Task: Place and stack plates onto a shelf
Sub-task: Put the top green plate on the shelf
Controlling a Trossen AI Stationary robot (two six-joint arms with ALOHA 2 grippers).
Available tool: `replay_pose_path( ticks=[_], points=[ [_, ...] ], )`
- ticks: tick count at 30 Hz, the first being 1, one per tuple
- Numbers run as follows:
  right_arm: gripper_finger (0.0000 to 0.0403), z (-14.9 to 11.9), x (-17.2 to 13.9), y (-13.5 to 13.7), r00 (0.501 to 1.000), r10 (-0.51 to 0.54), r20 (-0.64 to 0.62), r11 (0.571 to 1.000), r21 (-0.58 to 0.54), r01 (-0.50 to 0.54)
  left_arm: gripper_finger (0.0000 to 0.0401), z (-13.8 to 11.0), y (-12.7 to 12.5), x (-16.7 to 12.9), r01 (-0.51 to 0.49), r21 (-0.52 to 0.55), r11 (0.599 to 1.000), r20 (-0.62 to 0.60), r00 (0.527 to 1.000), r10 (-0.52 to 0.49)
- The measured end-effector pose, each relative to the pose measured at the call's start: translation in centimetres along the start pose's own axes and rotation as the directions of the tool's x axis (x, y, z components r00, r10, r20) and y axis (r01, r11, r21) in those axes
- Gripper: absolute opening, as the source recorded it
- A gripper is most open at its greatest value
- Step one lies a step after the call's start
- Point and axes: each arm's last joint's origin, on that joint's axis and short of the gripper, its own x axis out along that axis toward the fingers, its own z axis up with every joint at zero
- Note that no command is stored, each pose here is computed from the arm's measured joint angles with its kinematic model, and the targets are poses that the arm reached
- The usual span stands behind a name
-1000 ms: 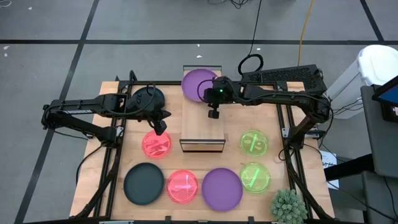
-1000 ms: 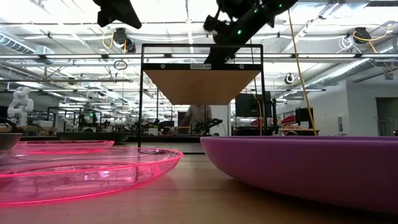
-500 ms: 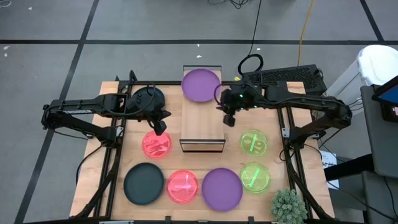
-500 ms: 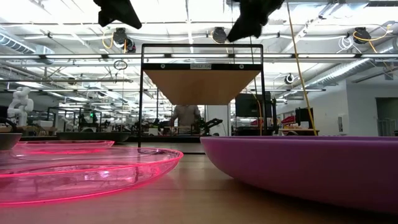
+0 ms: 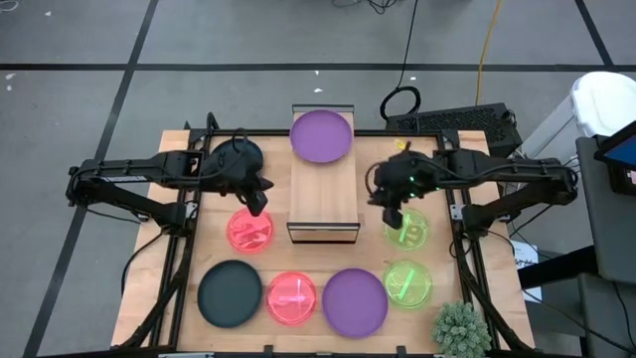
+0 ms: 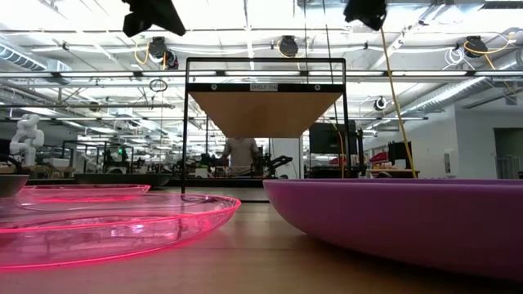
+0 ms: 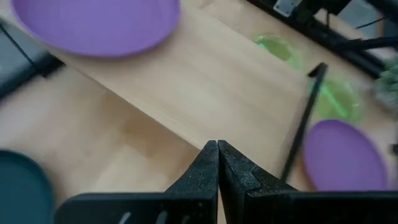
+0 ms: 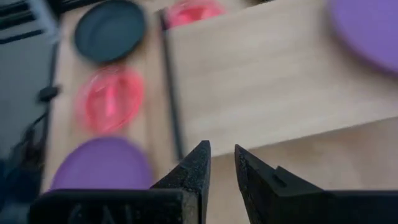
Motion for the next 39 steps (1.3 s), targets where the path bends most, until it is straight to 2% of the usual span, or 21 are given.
replay_pose_path(
  ticks=[8, 18, 21, 25, 28, 32, 36, 39],
  points=[
    [0.0057, -1.8, -0.3, 3.4, 0.983, 0.139, -0.122, 0.985, -0.082, -0.150, 0.0001, -1.3, -2.0, -0.5, 0.077, -0.132, 0.988, -0.036, 0.996, -0.082],
    [0.0057, -3.3, -0.1, 5.8, 0.965, 0.198, -0.170, 0.965, -0.140, -0.222, 0.0001, -4.2, -5.6, -1.2, 0.163, -0.216, 0.963, -0.134, 0.972, -0.195],
    [0.0057, -4.4, 0.8, 6.0, 0.959, 0.185, -0.216, 0.969, -0.120, -0.215, 0.0001, -4.9, -6.5, -1.2, 0.171, -0.227, 0.959, -0.163, 0.964, -0.210],
    [0.0057, -6.4, 2.4, 5.6, 0.944, 0.152, -0.294, 0.985, -0.031, -0.168, 0.0001, -5.8, -7.4, -0.7, 0.163, -0.224, 0.961, -0.197, 0.958, -0.209],
    [0.0057, -8.0, 3.6, 5.0, 0.932, 0.107, -0.345, 0.992, 0.095, -0.079, 0.0001, -6.1, -7.8, -0.2, 0.157, -0.189, 0.969, -0.215, 0.957, -0.197],
    [0.0057, -10.2, 5.0, 4.1, 0.915, 0.062, -0.398, 0.972, 0.232, 0.035, 0.0001, -6.3, -8.0, 0.7, 0.135, -0.136, 0.981, -0.222, 0.961, -0.163],
    [0.0062, -12.1, 6.5, 3.4, 0.922, 0.068, -0.382, 0.975, 0.223, 0.020, 0.0001, -6.3, -8.1, 1.5, 0.102, -0.095, 0.990, -0.209, 0.971, -0.120],
    [0.0083, -13.1, 8.1, 3.0, 0.953, 0.058, -0.298, 0.985, 0.171, -0.007, 0.0001, -6.4, -8.2, 2.0, 0.088, -0.075, 0.993, -0.213, 0.972, -0.102]
  ],
)
